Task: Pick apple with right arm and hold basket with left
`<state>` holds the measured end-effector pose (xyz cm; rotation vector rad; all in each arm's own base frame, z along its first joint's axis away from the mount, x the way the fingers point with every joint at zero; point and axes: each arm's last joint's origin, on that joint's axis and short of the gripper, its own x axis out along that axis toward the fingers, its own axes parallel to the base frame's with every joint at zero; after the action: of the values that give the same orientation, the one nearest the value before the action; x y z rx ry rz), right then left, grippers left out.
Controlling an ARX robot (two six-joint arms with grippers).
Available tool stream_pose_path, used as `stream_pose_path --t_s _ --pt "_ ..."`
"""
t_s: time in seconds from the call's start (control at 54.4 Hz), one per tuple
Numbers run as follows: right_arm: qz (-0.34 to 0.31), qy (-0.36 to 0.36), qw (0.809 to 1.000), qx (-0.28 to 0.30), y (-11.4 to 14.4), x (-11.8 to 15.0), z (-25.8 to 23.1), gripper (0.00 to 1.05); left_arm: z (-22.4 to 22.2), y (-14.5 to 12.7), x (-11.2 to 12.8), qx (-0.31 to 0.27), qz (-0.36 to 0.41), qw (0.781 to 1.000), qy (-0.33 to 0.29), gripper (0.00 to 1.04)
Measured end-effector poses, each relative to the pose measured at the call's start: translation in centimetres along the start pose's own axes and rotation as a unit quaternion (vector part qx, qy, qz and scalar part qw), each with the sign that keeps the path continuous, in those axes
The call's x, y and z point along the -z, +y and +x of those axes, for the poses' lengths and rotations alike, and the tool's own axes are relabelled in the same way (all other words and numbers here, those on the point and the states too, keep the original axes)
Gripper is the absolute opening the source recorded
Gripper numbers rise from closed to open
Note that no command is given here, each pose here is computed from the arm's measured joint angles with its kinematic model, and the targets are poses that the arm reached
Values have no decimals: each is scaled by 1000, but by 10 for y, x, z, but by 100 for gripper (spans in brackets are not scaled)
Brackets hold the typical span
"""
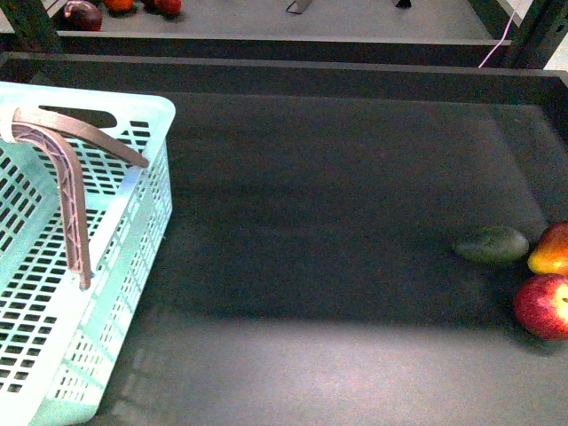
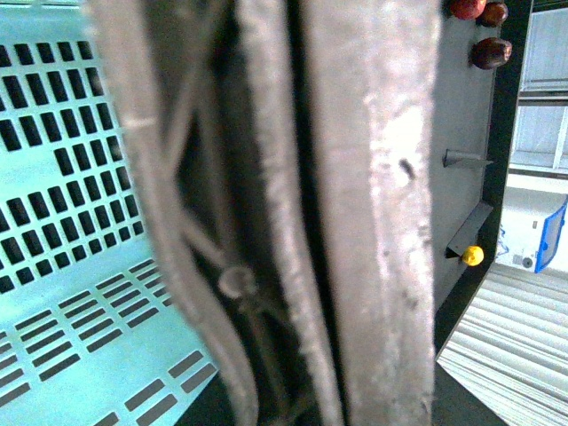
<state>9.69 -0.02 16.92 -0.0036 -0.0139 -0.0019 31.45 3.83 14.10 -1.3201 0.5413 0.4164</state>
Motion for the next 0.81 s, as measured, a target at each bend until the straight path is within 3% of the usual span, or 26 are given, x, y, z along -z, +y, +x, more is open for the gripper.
stream_pose_path --t_s 0.368,0.588,0.809 --pt "0 0 1000 0 0 0 0 96 -29 -20 18 3 50 998 23 17" --pt "0 0 1000 0 0 0 0 96 -53 -49 52 30 90 994 56 17" --pt "0 0 1000 0 0 0 0 96 -71 -84 102 80 128 983 104 17"
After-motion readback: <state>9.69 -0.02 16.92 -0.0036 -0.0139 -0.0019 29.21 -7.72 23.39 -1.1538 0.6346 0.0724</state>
